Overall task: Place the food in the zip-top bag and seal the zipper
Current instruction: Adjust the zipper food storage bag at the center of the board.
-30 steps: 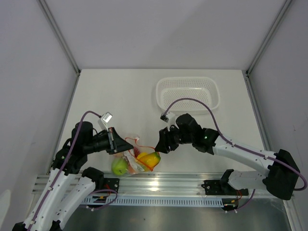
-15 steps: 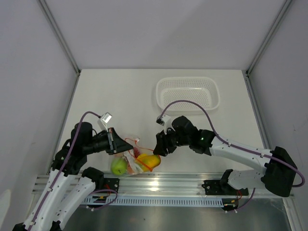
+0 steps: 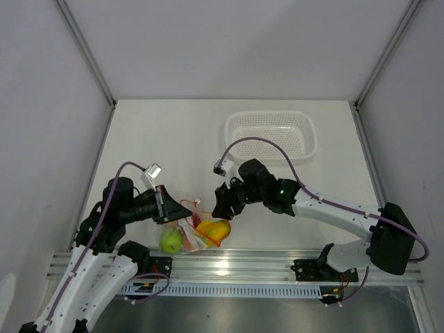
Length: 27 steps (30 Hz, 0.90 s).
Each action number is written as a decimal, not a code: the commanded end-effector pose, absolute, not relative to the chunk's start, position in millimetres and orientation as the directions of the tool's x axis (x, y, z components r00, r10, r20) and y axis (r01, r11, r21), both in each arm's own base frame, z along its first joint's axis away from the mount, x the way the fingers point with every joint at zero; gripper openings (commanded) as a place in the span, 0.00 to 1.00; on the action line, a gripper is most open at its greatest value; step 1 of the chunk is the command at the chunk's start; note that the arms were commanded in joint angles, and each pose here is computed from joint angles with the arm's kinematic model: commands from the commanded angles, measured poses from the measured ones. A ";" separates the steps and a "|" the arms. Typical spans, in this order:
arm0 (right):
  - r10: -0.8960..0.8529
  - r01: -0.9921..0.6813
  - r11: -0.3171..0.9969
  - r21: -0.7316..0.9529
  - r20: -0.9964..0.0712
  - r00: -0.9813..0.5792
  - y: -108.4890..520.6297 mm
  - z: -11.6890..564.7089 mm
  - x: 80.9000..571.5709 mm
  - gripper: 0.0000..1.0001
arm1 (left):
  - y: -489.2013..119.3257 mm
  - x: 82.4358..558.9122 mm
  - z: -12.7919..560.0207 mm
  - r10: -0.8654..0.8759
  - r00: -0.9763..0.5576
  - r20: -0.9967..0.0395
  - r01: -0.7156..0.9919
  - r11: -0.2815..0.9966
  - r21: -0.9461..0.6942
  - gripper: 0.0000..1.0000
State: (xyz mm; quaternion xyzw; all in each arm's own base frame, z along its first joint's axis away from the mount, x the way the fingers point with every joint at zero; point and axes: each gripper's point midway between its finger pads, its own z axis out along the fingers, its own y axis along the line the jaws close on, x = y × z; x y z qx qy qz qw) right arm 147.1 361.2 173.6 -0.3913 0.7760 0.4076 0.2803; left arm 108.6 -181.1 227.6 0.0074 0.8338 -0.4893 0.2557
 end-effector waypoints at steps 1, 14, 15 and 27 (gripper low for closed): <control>-0.398 -0.873 0.249 0.418 -0.778 -0.486 376.8 185.2 137.7 0.53 | -183.8 108.0 236.7 -0.240 -0.861 -0.448 0.292 0.489 -0.822 0.01; -0.428 -0.813 0.483 0.326 -0.721 -0.544 376.2 132.6 175.8 0.10 | -182.3 105.6 236.1 -0.233 -0.859 -0.456 0.299 0.495 -0.816 0.01; -0.426 -0.802 0.504 0.319 -0.716 -0.553 374.0 130.2 178.3 0.07 | -181.3 106.0 233.1 -0.232 -0.859 -0.456 0.295 0.504 -0.812 0.00; -0.263 -0.670 0.594 0.445 -0.680 -0.684 348.0 227.5 146.9 0.00 | -172.4 108.2 240.5 -0.235 -0.809 -0.538 0.344 0.552 -0.759 0.01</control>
